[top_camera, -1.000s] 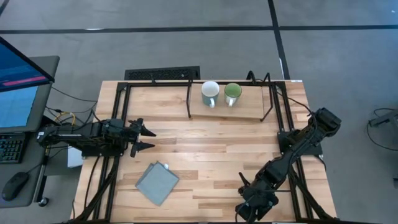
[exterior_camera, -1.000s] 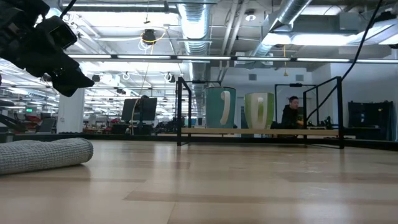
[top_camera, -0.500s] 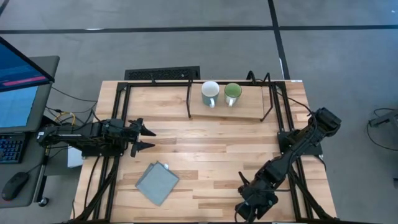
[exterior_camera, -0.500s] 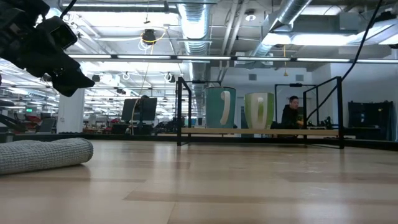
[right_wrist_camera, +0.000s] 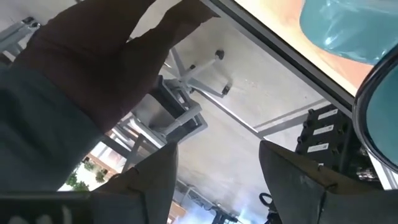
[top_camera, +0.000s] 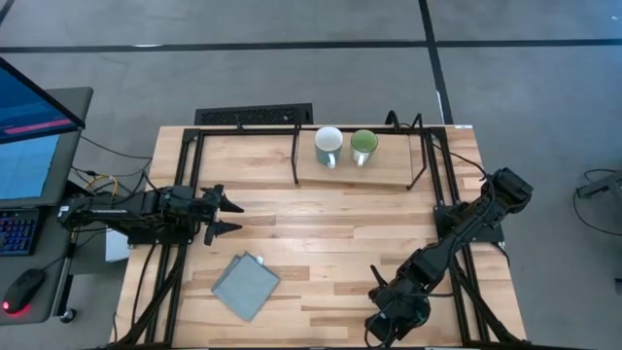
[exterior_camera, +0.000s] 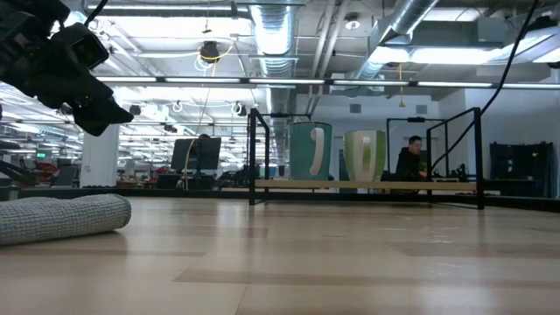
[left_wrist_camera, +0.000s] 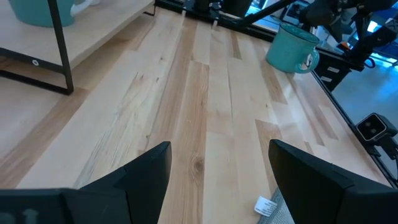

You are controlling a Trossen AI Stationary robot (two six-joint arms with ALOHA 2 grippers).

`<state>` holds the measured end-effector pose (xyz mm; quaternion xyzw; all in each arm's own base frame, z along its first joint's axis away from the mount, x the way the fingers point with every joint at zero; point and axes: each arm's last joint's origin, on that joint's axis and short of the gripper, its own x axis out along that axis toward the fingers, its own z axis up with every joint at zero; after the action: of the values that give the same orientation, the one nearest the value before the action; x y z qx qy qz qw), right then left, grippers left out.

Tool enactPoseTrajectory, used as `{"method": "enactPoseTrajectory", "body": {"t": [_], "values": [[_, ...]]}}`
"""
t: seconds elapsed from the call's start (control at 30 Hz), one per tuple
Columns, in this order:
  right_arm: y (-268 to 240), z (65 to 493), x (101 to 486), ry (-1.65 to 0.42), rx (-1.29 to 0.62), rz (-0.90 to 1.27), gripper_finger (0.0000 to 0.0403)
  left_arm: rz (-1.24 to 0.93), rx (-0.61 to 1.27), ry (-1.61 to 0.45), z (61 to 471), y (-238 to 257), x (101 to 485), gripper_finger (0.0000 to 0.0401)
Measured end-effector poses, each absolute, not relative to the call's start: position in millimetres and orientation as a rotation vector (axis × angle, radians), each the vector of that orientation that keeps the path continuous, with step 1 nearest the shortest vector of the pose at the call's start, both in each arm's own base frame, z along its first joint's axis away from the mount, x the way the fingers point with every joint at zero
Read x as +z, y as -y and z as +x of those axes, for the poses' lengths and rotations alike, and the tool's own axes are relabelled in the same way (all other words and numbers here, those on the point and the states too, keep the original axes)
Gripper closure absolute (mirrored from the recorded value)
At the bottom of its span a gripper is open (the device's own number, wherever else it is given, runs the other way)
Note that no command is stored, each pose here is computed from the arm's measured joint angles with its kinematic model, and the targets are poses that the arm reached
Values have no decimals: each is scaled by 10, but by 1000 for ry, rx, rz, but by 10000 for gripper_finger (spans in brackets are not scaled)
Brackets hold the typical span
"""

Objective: Stack small to large cups/mugs on shelf
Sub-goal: Put the blue mug on the shelf

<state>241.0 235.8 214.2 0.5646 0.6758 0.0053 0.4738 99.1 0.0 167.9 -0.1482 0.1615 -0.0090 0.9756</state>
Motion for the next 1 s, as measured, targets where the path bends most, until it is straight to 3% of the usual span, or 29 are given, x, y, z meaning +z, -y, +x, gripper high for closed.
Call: {"method": "enactPoseTrajectory", "body": {"t": [0.4,0.6,0.8,1.0], "values": [[-2192,2416,2265,-1620,39,1350,153,-273,-21,-325,991,0,1679,140],[-1972,2095,2388,-1743,-199,1263,153,-271,-19,-325,992,-1,1679,140],[-1797,1860,2418,-1742,-434,1132,153,-270,-11,-324,991,-3,1679,140],[-1796,1862,2286,-1764,-493,1012,153,-270,-11,-327,991,-3,1677,140]]}}
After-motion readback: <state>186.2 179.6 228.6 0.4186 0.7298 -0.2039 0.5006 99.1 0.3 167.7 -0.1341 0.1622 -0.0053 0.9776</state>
